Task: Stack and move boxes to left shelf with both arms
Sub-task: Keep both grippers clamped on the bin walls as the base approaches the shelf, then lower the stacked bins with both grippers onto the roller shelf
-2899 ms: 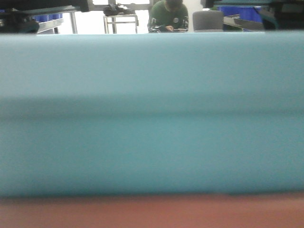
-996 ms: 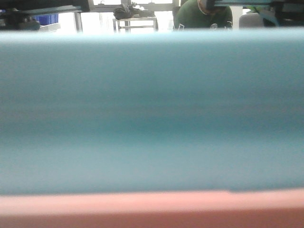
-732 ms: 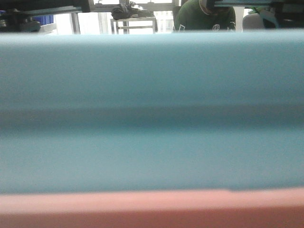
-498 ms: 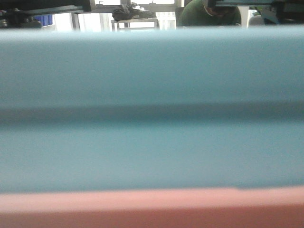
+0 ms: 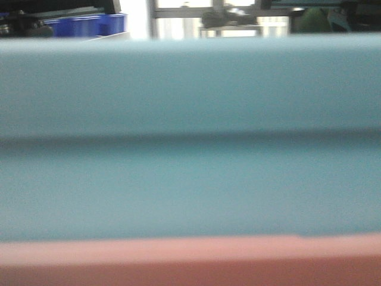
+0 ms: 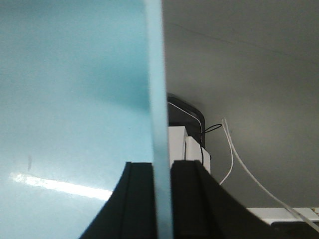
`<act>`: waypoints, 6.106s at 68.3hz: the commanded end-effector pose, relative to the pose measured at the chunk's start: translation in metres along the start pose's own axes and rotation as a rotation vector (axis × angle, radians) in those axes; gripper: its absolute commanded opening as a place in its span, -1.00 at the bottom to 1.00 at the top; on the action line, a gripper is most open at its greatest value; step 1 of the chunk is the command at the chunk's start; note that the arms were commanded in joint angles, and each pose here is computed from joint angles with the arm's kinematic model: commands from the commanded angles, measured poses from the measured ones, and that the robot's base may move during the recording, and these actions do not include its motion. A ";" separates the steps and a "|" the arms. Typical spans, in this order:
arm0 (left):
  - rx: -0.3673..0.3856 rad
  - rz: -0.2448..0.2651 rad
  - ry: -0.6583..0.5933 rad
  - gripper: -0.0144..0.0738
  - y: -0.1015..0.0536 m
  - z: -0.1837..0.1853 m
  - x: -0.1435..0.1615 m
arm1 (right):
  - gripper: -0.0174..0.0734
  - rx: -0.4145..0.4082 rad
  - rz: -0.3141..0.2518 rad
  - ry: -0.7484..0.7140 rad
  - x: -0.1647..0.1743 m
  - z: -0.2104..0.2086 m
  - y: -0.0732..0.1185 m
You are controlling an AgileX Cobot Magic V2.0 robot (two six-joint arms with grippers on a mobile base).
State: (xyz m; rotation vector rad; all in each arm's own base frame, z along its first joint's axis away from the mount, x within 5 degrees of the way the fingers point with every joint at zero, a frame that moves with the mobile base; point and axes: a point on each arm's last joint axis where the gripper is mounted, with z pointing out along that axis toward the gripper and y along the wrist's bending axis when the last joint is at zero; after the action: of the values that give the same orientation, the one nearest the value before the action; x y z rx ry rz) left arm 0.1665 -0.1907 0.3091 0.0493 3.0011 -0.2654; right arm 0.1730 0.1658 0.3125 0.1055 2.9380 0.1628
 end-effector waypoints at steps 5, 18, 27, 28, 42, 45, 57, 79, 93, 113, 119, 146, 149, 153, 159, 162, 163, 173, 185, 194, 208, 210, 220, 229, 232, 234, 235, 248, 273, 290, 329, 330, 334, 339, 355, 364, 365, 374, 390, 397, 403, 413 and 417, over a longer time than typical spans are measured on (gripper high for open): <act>-0.024 -0.002 0.041 -0.70 0.006 -0.018 0.010 | -0.47 0.003 -0.003 -0.031 0.001 -0.016 -0.006; -0.025 -0.002 0.040 -0.70 0.006 -0.018 0.010 | -0.47 0.003 -0.003 -0.031 0.001 -0.016 -0.006; -0.025 -0.002 0.040 -0.70 0.006 -0.018 0.010 | -0.47 0.003 -0.003 -0.031 0.001 -0.016 -0.006; -0.025 -0.002 0.040 -0.70 0.006 -0.018 0.010 | -0.47 0.003 -0.003 -0.031 0.001 -0.016 -0.006; -0.025 -0.002 0.040 -0.70 0.006 -0.018 0.010 | -0.47 0.003 -0.003 -0.031 0.001 -0.016 -0.006; -0.025 -0.002 0.040 -0.70 0.006 -0.018 0.010 | -0.47 0.003 -0.003 -0.031 0.001 -0.016 -0.006; -0.025 -0.002 0.040 -0.70 0.006 -0.018 0.010 | -0.47 0.003 -0.003 -0.031 0.001 -0.016 -0.006; -0.025 -0.002 0.040 -0.70 0.006 -0.018 0.010 | -0.47 0.003 -0.003 -0.031 0.001 -0.016 -0.006; -0.025 -0.002 0.040 -0.70 0.006 -0.018 0.010 | -0.47 0.003 -0.003 -0.031 0.001 -0.016 -0.006; -0.025 -0.002 0.040 -0.70 0.006 -0.018 0.010 | -0.47 0.003 -0.003 -0.031 0.001 -0.016 -0.006; -0.025 -0.002 0.040 -0.70 0.006 -0.018 0.010 | -0.47 0.003 -0.003 -0.031 0.001 -0.016 -0.006; -0.023 -0.002 0.041 -0.70 0.006 -0.018 0.010 | -0.47 0.003 -0.003 -0.031 0.001 -0.016 -0.006; -0.023 -0.002 0.041 -0.70 0.006 -0.018 0.010 | -0.47 0.003 -0.003 -0.031 0.001 -0.016 -0.006; -0.023 -0.002 0.041 -0.70 0.006 -0.018 0.010 | -0.47 0.003 -0.003 -0.031 0.001 -0.016 -0.006; -0.023 -0.002 0.041 -0.70 0.006 -0.018 0.010 | -0.47 0.003 -0.003 -0.031 0.001 -0.016 -0.006; -0.023 -0.002 0.041 -0.70 0.006 -0.018 0.010 | -0.47 0.003 -0.003 -0.031 0.001 -0.016 -0.006; -0.023 -0.002 0.041 -0.70 0.006 -0.018 0.010 | -0.47 0.003 -0.003 -0.031 0.001 -0.016 -0.006; -0.023 -0.002 0.041 -0.70 0.006 -0.018 0.010 | -0.47 0.003 -0.003 -0.031 0.001 -0.016 -0.006; -0.023 -0.002 0.041 -0.70 0.006 -0.018 0.010 | -0.47 0.003 -0.003 -0.031 0.001 -0.016 -0.006; -0.023 -0.002 0.041 -0.70 0.006 -0.018 0.010 | -0.47 0.003 -0.003 -0.031 0.001 -0.016 -0.006; -0.023 -0.002 0.041 -0.70 0.006 -0.018 0.010 | -0.47 0.003 -0.003 -0.031 0.001 -0.016 -0.006; -0.023 -0.002 0.041 -0.70 0.006 -0.018 0.010 | -0.47 0.003 -0.003 -0.031 0.001 -0.016 -0.006; -0.023 -0.002 0.041 -0.70 0.006 -0.018 0.010 | -0.47 0.003 -0.003 -0.031 0.001 -0.016 -0.006; -0.023 -0.002 0.041 -0.70 0.006 -0.018 0.010 | -0.47 0.003 -0.003 -0.031 0.001 -0.016 -0.006; -0.023 -0.002 0.041 -0.70 0.006 -0.018 0.010 | -0.47 0.003 -0.003 -0.031 0.001 -0.016 -0.006; -0.023 -0.002 0.041 -0.70 0.006 -0.018 0.010 | -0.47 0.003 -0.003 -0.031 0.001 -0.016 -0.006; -0.023 -0.002 0.041 -0.70 0.006 -0.018 0.010 | -0.47 0.003 -0.003 -0.031 0.001 -0.016 -0.006; -0.023 -0.002 0.041 -0.70 0.006 -0.018 0.010 | -0.47 0.003 -0.003 -0.031 0.001 -0.016 -0.006; -0.023 -0.002 0.041 -0.70 0.006 -0.018 0.010 | -0.47 -0.001 -0.003 -0.034 0.000 -0.016 -0.006; -0.017 -0.002 0.035 -0.70 0.005 -0.018 0.009 | -0.47 -0.018 -0.003 -0.048 -0.001 -0.016 -0.004; 0.039 0.031 -0.072 -0.70 0.007 -0.018 -0.023 | -0.47 -0.105 -0.083 -0.197 -0.020 -0.019 0.002; 0.049 0.035 -0.091 -0.70 0.007 -0.019 -0.028 | -0.47 -0.111 -0.089 -0.208 -0.023 -0.019 0.003; 0.074 0.049 -0.140 -0.70 0.006 -0.023 -0.043 | -0.47 -0.126 -0.113 -0.254 -0.033 -0.020 0.004; 0.099 0.063 -0.207 -0.70 0.006 -0.027 -0.064 | -0.47 -0.133 -0.126 -0.304 -0.050 -0.019 0.005; 0.140 0.101 -0.390 -0.70 0.005 -0.030 -0.127 | -0.47 -0.136 -0.136 -0.440 -0.115 -0.007 0.005; 0.143 0.092 -0.443 -0.70 0.006 -0.030 -0.154 | -0.47 -0.121 -0.145 -0.487 -0.148 -0.003 0.005; 0.144 0.092 -0.451 -0.70 0.006 -0.031 -0.156 | -0.47 -0.117 -0.147 -0.491 -0.153 -0.001 0.005; 0.155 0.088 -0.514 -0.70 0.005 -0.025 -0.182 | -0.47 -0.117 -0.133 -0.537 -0.181 0.005 0.005; 0.144 0.059 -0.572 -0.70 0.013 -0.007 -0.212 | -0.47 -0.130 -0.129 -0.561 -0.206 0.025 0.015; 0.134 0.048 -0.564 -0.70 0.017 -0.001 -0.217 | -0.47 -0.121 -0.130 -0.543 -0.207 0.031 0.016; 0.128 0.041 -0.558 -0.70 0.020 0.001 -0.218 | -0.46 -0.110 -0.129 -0.523 -0.206 0.034 0.015; 0.149 0.026 -0.548 -0.69 0.019 0.001 -0.217 | -0.39 -0.091 -0.126 -0.491 -0.203 0.035 0.013; 0.147 0.025 -0.542 -0.64 0.019 0.001 -0.217 | -0.25 -0.092 -0.126 -0.491 -0.203 0.035 0.013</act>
State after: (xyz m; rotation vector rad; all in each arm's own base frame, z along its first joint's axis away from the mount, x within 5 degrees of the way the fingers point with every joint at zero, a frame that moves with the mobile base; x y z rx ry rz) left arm 0.3863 -0.1806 0.2836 0.0406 2.6256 -0.3236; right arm 0.3827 0.1712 0.2760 -0.0209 2.5834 0.1856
